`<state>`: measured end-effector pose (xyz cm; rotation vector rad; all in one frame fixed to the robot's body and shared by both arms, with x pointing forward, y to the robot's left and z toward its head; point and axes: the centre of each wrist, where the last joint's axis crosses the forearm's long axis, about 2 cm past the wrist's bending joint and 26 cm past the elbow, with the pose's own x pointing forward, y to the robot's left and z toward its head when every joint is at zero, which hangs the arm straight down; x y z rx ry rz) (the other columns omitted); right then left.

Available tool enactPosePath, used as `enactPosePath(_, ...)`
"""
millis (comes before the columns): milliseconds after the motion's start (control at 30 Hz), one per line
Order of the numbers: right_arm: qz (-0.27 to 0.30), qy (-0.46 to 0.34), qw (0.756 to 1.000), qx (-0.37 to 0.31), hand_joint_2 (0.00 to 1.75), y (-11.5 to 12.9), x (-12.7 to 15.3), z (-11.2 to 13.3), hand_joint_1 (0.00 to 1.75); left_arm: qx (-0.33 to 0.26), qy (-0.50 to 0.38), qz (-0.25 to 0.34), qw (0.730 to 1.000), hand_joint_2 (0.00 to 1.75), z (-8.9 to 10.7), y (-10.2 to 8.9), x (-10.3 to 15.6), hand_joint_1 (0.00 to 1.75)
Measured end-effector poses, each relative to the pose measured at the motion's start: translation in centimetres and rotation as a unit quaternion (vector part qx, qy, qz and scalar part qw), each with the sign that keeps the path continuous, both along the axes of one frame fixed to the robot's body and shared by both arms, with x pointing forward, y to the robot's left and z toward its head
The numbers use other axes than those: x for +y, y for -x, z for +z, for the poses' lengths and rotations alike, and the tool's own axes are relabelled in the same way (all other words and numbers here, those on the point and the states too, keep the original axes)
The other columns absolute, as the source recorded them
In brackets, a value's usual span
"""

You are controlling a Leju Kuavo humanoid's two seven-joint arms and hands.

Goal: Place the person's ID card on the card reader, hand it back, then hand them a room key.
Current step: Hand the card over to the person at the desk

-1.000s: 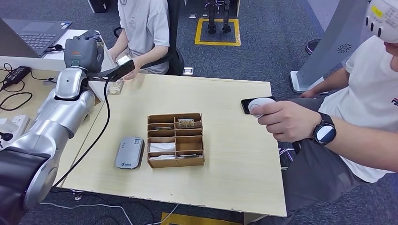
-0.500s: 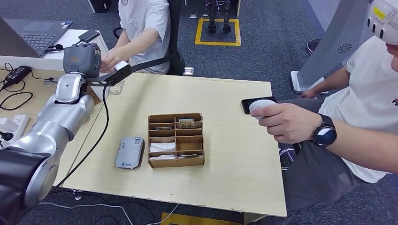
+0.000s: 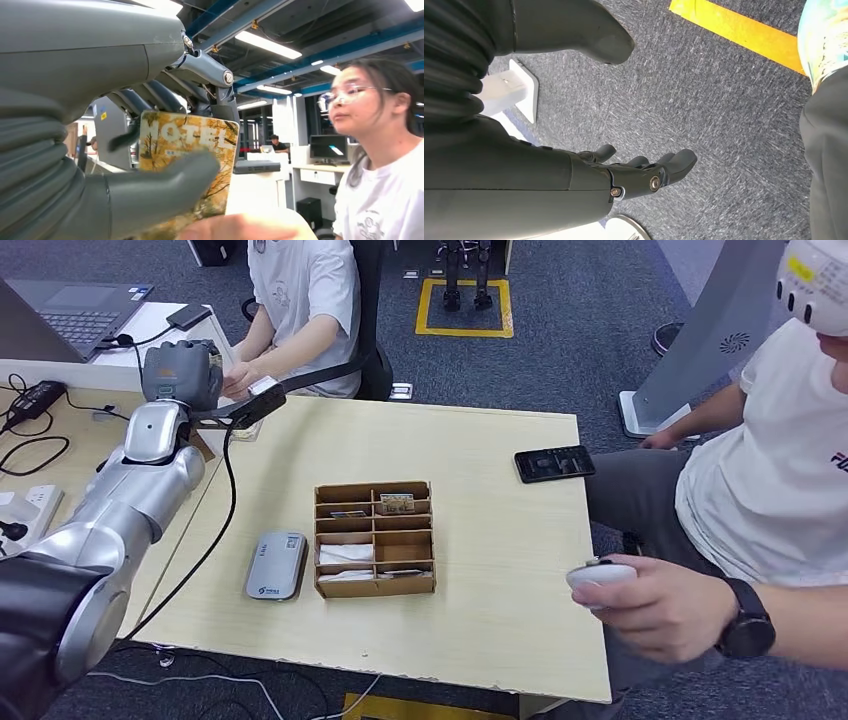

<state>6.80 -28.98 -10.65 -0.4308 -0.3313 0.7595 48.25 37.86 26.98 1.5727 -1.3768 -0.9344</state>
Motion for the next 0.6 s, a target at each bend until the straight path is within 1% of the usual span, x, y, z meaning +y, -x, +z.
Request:
enactPosePath(167,-0.002,0.001,1.0,-0.002,1.75,0.0,0.0,0.0,0.0,-0.011,0.001,-0.003,1.0,1.75,0.0,0.1,0.4,0.0)
enactPosePath(333,-0.009,0.002,1.0,-0.004,1.75,0.0,0.0,0.0,0.0,-0.029,0.029,0.004,0.999,1.75,-1.2,1.0,2.7,0.0)
enactPosePath(467,-0.009,0.002,1.0,-0.004,1.75,0.0,0.0,0.0,0.0,-0.029,0.03,0.005,0.999,1.75,-1.3,1.1,2.8,0.0)
enactPosePath(533,-0.01,0.002,1.0,-0.004,1.75,0.1,0.0,0.0,0.0,-0.034,0.037,0.011,0.999,1.75,-2.1,1.7,3.9,0.0)
enactPosePath(567,-0.011,0.002,1.0,-0.003,1.75,0.3,0.0,0.0,0.0,-0.036,0.043,0.02,0.998,1.75,-3.0,2.4,5.1,0.0)
enactPosePath(600,-0.014,0.004,1.0,0.0,1.75,0.4,0.0,-0.1,0.0,-0.042,0.05,0.034,0.997,1.75,-4.4,3.7,7.2,0.0)
